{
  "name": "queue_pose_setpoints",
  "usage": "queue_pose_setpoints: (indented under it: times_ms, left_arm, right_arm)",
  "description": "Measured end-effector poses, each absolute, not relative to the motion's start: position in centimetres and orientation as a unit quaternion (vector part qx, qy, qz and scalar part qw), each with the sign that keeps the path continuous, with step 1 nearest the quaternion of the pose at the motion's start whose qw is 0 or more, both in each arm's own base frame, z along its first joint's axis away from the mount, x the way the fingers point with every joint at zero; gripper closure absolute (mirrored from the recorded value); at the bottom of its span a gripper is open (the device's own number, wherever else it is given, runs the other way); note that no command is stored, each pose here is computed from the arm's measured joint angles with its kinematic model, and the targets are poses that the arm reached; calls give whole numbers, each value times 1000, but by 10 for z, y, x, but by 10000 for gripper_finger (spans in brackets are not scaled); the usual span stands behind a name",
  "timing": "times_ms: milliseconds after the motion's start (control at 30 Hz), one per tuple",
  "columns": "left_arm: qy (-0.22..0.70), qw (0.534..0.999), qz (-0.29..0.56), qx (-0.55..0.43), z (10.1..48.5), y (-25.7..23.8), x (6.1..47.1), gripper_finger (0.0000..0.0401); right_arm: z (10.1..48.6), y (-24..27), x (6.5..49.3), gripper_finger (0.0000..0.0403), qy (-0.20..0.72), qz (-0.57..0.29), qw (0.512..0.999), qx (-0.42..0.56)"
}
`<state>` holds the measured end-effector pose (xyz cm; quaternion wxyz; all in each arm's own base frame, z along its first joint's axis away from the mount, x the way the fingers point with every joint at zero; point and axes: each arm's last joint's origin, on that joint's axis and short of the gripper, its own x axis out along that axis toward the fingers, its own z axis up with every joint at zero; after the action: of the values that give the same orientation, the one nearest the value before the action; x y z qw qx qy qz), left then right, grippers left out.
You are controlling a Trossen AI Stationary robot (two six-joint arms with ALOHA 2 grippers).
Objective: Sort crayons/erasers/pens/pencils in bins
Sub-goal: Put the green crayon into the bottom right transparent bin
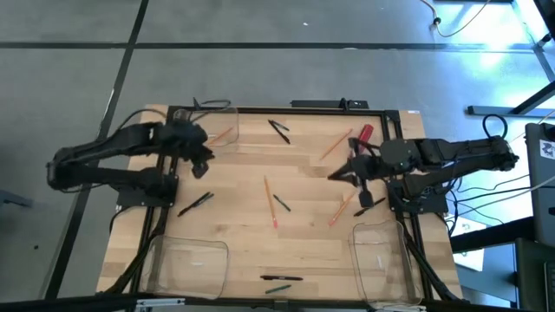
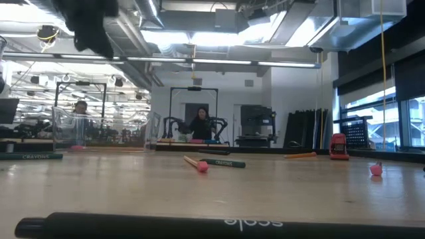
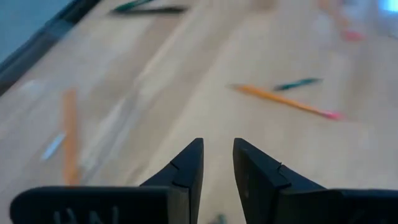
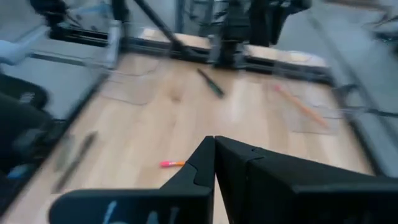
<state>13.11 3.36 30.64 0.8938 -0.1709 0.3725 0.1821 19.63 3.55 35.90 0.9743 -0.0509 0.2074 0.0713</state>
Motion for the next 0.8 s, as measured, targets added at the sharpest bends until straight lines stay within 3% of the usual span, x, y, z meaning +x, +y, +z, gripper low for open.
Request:
queue_pose_setpoints:
  times_ms: [300,800]
  left_arm:
    - [311,940,43,-136,319,-9,146,322]
    - [343,936,31,-77,305,-58,160,322]
  right_arm:
    - [350,54,203,390,228,29,972,-50]
    - [319,75,252,393,321,-30,941,-106]
